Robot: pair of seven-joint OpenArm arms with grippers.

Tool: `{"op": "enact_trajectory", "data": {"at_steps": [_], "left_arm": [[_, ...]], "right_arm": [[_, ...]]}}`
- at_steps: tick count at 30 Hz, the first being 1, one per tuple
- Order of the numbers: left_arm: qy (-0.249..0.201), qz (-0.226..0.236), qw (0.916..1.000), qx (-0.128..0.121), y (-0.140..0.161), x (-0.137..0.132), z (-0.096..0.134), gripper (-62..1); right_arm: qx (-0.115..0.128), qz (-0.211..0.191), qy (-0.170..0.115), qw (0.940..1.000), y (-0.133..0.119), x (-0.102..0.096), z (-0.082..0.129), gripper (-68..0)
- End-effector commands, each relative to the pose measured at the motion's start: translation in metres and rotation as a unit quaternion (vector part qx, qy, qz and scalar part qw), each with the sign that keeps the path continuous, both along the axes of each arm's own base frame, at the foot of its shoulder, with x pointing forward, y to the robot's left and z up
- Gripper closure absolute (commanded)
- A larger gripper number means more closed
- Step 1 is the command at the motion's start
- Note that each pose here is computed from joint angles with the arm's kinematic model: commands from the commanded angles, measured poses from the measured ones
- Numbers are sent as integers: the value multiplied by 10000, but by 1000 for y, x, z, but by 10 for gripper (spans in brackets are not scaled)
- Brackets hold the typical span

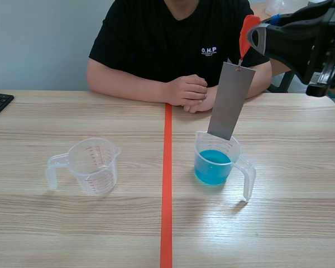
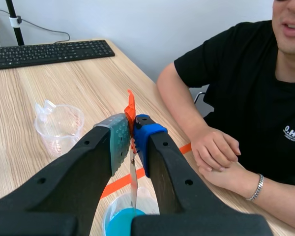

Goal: Do the redox reaction experiment.
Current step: 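Lower the plate into the blue solution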

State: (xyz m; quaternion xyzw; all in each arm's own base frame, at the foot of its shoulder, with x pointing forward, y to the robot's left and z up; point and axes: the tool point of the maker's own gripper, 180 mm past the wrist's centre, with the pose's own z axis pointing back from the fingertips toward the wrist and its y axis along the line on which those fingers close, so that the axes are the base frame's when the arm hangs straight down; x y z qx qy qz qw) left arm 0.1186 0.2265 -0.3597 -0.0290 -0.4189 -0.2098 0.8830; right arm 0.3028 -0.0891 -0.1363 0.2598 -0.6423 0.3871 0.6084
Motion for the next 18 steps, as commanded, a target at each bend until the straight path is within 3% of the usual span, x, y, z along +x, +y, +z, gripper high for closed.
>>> {"op": "enact_trajectory", "data": {"at_steps": [1, 7, 18], "left_arm": [[-126, 136, 9998, -31, 1, 2, 4, -47], [-21, 550, 9984, 138, 11, -8, -2, -47], [-20, 580, 9982, 121, 10, -9, -3, -47]], "right_arm": [[101, -19, -149, 9998, -1, 3, 8, -15], [41, -117, -127, 9998, -3, 7, -1, -15], [110, -38, -25, 9999, 0, 6, -16, -15]]}}
